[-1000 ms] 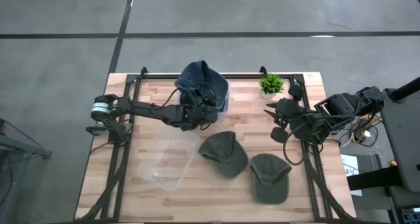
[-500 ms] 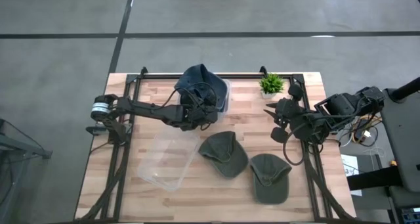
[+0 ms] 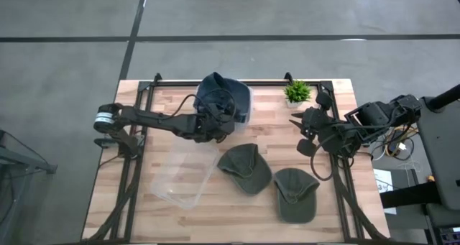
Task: Pick & Place hat
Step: Put the blue cap into the top transparent bin
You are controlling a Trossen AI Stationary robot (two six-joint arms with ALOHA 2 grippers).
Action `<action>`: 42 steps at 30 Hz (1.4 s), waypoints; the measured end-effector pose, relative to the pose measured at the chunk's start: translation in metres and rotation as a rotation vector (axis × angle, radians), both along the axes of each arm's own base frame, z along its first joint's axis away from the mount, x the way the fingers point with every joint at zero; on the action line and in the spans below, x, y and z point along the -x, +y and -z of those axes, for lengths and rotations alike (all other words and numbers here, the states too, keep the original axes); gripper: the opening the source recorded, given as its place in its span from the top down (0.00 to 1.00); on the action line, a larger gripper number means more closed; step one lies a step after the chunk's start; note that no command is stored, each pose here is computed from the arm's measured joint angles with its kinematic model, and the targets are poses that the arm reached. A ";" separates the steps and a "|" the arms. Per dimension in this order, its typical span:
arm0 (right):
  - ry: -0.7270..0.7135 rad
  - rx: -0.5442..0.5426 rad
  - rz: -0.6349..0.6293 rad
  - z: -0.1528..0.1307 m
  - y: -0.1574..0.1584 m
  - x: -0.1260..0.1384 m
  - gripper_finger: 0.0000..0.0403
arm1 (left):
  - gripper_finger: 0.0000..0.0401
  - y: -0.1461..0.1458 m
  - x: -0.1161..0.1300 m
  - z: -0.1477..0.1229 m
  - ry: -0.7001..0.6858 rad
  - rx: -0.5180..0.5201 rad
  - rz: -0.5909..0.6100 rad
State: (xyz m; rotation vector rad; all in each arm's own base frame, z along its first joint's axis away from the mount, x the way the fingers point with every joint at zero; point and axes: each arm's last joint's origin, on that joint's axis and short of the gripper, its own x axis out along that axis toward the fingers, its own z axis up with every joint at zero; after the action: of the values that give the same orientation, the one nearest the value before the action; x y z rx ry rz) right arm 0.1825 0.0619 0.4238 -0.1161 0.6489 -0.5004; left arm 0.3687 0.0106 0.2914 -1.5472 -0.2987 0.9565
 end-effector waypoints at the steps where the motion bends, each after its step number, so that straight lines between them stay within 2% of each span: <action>1: 0.000 0.000 0.000 0.000 0.000 0.000 0.81 | 0.50 -0.001 0.001 -0.002 -0.005 0.008 0.015; 7: -0.003 -0.001 0.000 0.000 0.000 0.000 0.80 | 0.50 -0.007 0.004 -0.005 0.014 0.035 0.102; 14: -0.008 -0.003 0.001 -0.001 0.000 0.000 0.79 | 0.50 -0.018 0.008 -0.015 -0.047 0.096 0.177; 16: -0.009 -0.004 0.001 -0.001 0.000 0.000 0.80 | 0.50 -0.019 0.012 -0.025 -0.068 0.064 0.187; 22: -0.022 -0.010 0.002 -0.001 0.000 -0.001 0.81 | 0.50 -0.002 0.032 -0.061 -0.036 -0.135 0.153; 26: -0.030 -0.006 -0.006 -0.002 0.001 -0.002 0.81 | 0.50 0.010 0.045 -0.073 0.066 -0.238 0.137; 31: -0.057 -0.018 -0.006 -0.004 0.002 -0.003 0.79 | 0.50 0.036 0.057 -0.059 0.273 -0.213 0.088; 35: -0.066 -0.023 -0.007 -0.005 0.002 -0.004 0.79 | 0.50 0.054 0.059 -0.054 0.358 -0.229 0.083; 42: -0.080 -0.030 -0.007 -0.006 0.002 -0.005 0.81 | 0.50 0.084 0.052 -0.039 0.516 -0.251 0.173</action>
State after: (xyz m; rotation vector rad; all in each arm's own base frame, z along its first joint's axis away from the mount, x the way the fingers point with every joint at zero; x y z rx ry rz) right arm 0.1873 0.0642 0.4295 -0.0697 0.5772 -0.4858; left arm 0.3170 0.0949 0.3300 -1.0358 0.0802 1.0963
